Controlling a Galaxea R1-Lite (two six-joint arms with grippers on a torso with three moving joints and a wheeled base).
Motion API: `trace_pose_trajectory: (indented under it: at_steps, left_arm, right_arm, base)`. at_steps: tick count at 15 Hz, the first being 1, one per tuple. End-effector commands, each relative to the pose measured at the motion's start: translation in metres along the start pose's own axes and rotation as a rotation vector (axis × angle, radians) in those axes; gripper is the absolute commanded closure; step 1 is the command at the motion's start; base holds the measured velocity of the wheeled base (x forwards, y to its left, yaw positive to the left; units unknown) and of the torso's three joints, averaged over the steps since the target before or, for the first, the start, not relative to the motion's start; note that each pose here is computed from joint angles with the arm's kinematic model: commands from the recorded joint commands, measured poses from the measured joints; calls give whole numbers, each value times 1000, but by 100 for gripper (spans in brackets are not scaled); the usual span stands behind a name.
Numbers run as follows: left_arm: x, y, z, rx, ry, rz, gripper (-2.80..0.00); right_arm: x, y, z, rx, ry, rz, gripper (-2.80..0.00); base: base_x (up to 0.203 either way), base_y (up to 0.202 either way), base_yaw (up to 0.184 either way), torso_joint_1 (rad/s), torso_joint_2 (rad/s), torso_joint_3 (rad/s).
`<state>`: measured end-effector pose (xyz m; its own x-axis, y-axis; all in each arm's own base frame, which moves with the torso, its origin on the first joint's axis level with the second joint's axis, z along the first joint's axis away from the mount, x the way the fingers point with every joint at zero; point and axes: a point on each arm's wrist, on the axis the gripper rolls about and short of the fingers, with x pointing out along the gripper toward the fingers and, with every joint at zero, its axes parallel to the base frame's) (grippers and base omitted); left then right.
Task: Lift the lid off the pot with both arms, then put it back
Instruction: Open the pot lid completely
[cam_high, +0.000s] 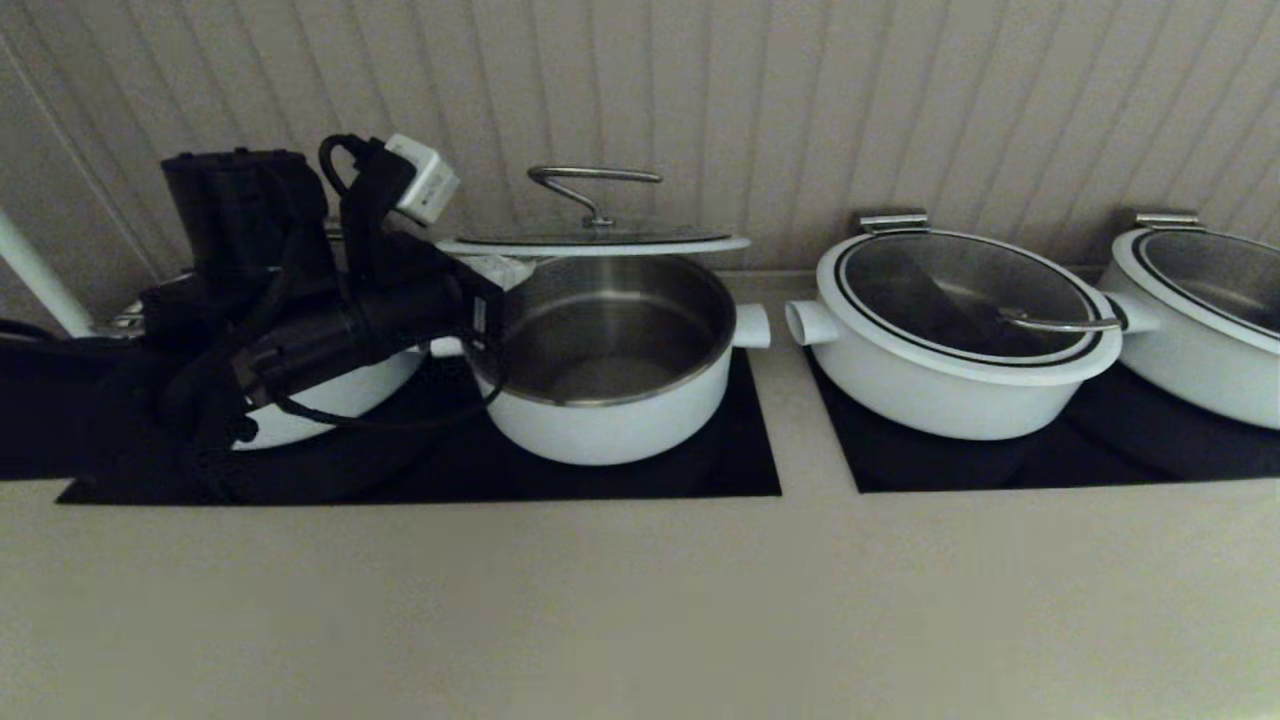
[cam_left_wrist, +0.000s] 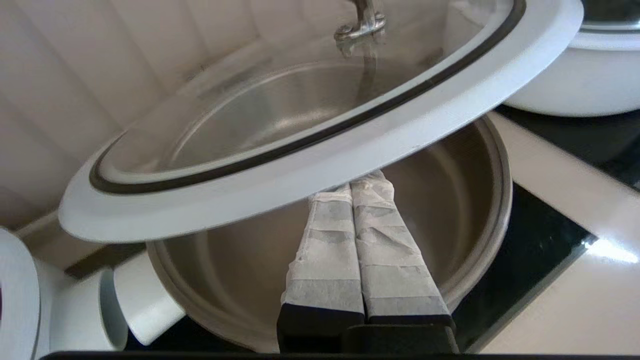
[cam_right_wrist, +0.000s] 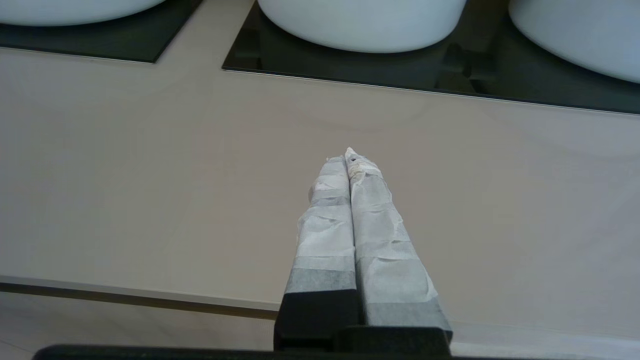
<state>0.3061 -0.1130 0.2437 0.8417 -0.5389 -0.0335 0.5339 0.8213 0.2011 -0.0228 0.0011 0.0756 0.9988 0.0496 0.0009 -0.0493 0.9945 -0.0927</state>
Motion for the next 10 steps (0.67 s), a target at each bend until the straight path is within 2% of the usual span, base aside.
trace_pose_trajectory:
  at_steps: [1, 5, 10]
  left_arm:
    - [7, 2, 0, 3, -6, 0, 0]
    - [8, 3, 3, 7, -19, 3, 0]
    - [12, 6, 16, 23, -85, 17, 0]
  right_arm:
    - [0, 0, 0, -1, 1, 1, 0]
    - [0, 0, 0, -1, 1, 1, 0]
    - [0, 0, 0, -1, 1, 1, 0]
  base:
    - [0, 0, 0, 0, 0, 0]
    - [0, 0, 0, 0, 0, 0]
    - [0, 0, 0, 0, 0, 0]
